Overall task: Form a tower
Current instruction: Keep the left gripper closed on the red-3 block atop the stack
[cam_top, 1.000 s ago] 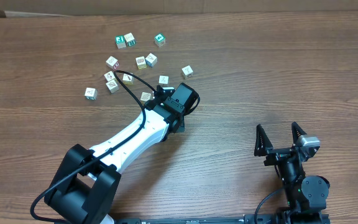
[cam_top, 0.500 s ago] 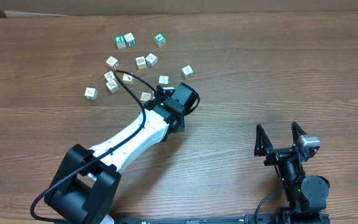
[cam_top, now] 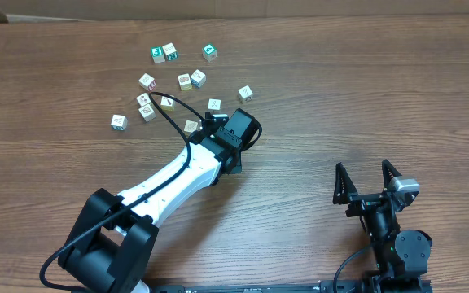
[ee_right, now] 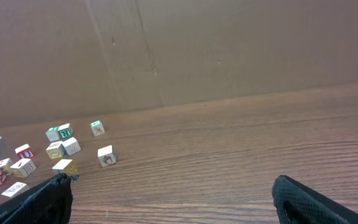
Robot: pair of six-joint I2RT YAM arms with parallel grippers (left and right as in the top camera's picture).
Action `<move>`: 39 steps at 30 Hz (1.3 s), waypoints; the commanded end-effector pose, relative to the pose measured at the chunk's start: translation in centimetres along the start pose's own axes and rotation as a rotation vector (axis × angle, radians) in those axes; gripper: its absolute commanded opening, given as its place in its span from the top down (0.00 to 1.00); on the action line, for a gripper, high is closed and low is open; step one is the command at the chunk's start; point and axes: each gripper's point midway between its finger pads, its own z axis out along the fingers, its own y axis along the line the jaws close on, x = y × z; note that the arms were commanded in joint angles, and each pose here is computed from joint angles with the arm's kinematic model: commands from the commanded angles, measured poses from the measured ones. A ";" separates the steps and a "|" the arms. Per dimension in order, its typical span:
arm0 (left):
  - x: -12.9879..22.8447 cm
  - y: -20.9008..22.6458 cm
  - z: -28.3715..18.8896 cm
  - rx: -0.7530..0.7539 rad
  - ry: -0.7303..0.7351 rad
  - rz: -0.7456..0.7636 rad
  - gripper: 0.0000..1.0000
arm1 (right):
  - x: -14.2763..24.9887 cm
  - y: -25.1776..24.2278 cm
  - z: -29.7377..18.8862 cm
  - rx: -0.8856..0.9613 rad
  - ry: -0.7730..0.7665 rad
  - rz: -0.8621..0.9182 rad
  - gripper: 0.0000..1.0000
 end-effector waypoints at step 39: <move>-0.1 0.6 -0.6 -0.014 -0.016 -0.025 0.65 | 0.1 0.0 0.0 -0.003 -0.005 0.002 0.00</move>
